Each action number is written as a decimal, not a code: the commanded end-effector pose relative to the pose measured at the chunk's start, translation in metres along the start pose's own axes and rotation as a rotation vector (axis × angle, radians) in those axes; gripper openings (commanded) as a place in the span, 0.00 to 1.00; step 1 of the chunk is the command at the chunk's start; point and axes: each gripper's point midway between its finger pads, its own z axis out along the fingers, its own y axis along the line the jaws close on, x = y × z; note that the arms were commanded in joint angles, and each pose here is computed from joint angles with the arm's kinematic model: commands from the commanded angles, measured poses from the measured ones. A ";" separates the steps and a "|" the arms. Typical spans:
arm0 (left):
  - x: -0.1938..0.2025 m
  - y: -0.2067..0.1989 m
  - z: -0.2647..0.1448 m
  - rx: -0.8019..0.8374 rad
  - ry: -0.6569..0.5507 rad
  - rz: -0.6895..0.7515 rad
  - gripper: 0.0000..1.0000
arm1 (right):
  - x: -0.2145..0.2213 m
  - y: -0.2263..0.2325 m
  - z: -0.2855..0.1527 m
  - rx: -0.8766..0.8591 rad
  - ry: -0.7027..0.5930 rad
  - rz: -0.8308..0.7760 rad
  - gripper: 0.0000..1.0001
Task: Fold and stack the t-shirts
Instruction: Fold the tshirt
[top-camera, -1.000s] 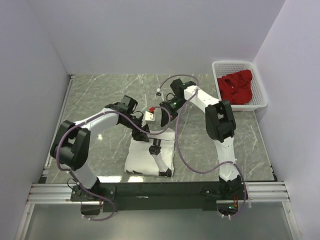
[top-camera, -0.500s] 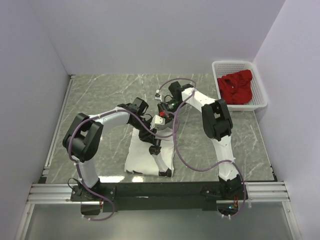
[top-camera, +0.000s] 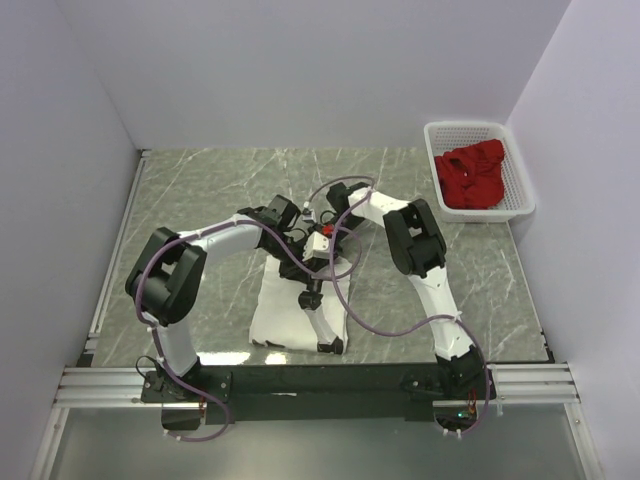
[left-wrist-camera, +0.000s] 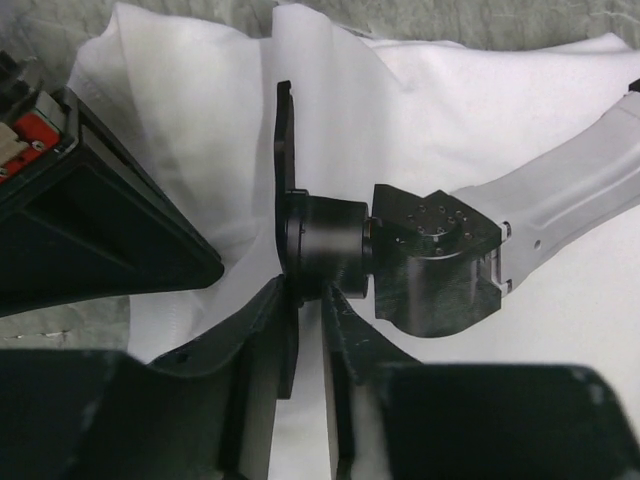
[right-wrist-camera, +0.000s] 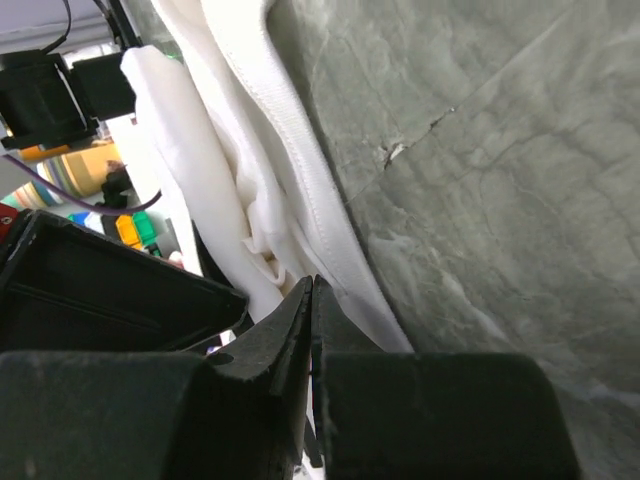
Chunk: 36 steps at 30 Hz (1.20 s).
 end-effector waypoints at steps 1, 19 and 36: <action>-0.015 0.004 -0.009 -0.021 -0.008 0.031 0.28 | -0.009 0.003 -0.003 0.007 -0.008 -0.054 0.08; -0.061 0.018 -0.042 -0.150 -0.076 0.192 0.01 | 0.007 -0.014 0.005 0.023 0.052 -0.037 0.08; -0.064 0.069 -0.048 -0.332 -0.048 0.333 0.00 | 0.012 -0.017 0.007 0.013 0.069 -0.028 0.08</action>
